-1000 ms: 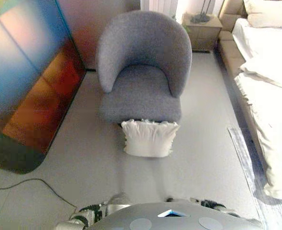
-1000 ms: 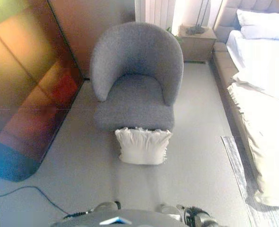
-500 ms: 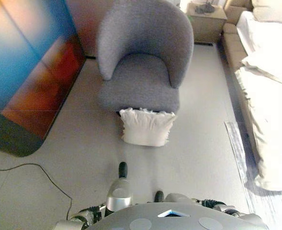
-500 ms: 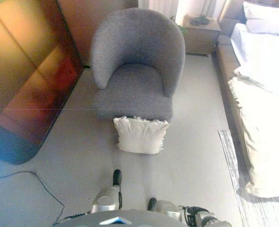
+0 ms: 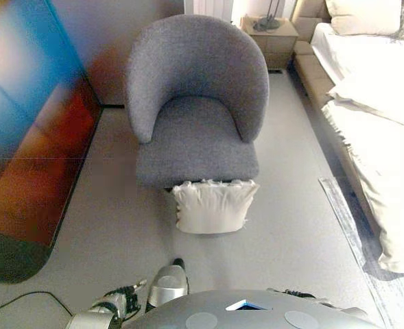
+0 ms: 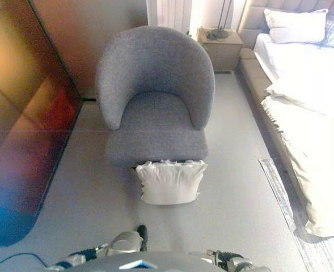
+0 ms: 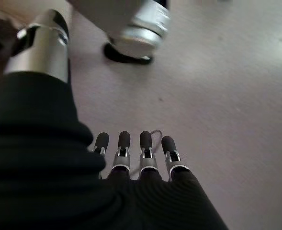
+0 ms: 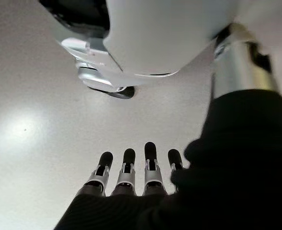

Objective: Pick up the cushion and take it to the sofa

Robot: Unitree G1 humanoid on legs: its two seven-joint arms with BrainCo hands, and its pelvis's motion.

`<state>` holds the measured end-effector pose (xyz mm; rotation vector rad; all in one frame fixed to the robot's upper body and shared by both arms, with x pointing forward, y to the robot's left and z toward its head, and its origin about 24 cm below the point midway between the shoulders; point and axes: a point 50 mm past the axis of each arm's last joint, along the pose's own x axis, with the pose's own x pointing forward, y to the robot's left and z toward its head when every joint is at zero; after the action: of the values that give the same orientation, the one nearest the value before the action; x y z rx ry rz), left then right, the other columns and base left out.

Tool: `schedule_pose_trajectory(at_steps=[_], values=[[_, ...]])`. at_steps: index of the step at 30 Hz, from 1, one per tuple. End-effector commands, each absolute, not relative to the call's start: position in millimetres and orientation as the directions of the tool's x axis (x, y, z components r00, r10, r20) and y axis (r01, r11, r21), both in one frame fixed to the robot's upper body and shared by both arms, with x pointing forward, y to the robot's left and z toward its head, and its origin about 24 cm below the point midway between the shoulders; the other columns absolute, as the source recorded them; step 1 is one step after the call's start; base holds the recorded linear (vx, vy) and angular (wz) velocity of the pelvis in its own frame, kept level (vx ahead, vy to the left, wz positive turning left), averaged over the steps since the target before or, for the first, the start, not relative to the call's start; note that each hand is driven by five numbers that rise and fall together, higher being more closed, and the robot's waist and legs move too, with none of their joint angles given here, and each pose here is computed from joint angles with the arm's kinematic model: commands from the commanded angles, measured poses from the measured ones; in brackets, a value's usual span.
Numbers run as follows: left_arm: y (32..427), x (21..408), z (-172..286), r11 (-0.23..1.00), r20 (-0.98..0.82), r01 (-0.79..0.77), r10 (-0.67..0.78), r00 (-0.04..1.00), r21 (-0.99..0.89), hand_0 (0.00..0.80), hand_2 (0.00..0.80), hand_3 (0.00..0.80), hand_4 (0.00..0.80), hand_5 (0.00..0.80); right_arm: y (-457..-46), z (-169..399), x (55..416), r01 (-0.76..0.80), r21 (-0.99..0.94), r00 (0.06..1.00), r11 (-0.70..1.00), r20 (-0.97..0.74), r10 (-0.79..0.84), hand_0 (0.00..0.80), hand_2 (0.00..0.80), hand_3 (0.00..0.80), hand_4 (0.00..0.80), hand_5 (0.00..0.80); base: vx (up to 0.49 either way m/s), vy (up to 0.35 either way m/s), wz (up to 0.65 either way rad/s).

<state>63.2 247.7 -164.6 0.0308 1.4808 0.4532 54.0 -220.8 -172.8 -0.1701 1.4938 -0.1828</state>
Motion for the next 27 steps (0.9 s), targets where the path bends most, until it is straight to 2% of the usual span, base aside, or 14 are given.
schedule_pose_trajectory(at_steps=[1, 8, 16, 21, 27], values=[[259, 51, -162, 0.908, -0.934, -0.228, 0.356, -0.029, 0.353, 0.0, 0.0, 0.0, 0.0, 0.0, -231, -168, 69, 0.042, -0.237, 0.148, 0.971, -0.959, -0.24, 0.0, 0.0, 0.0, 0.0, 0.0, 0.316, 0.084, 0.19], [261, 71, -159, 0.912, -0.939, -0.238, 0.343, -0.001, 0.334, 0.0, 0.0, 0.0, 0.0, 0.0, -233, -163, 93, 0.036, -0.258, 0.222, 0.965, -0.94, -0.26, 0.0, 0.0, 0.0, 0.0, 0.0, 0.155, -0.019, 0.03], [254, 40, -165, 0.907, -0.938, -0.243, 0.341, -0.058, 0.344, 0.0, 0.0, 0.0, 0.0, 0.0, -242, -165, 71, 0.025, -0.265, 0.167, 0.964, -0.95, -0.266, 0.0, 0.0, 0.0, 0.0, 0.0, 0.165, -0.06, 0.08], [255, 29, -166, 0.901, -0.927, -0.217, 0.364, -0.087, 0.375, 0.0, 0.0, 0.0, 0.0, 0.0, -241, -165, 74, 0.024, -0.239, 0.182, 0.971, -0.954, -0.239, 0.0, 0.0, 0.0, 0.0, 0.0, 0.172, -0.23, 0.17], [251, 50, -165, 0.904, -0.935, -0.247, 0.353, -0.025, 0.348, 0.0, 0.0, 0.0, 0.0, 0.0, -238, -163, 89, -0.008, -0.244, 0.204, 0.97, -0.95, -0.238, 0.0, 0.0, 0.0, 0.0, 0.0, 0.015, -0.248, 0.0]])
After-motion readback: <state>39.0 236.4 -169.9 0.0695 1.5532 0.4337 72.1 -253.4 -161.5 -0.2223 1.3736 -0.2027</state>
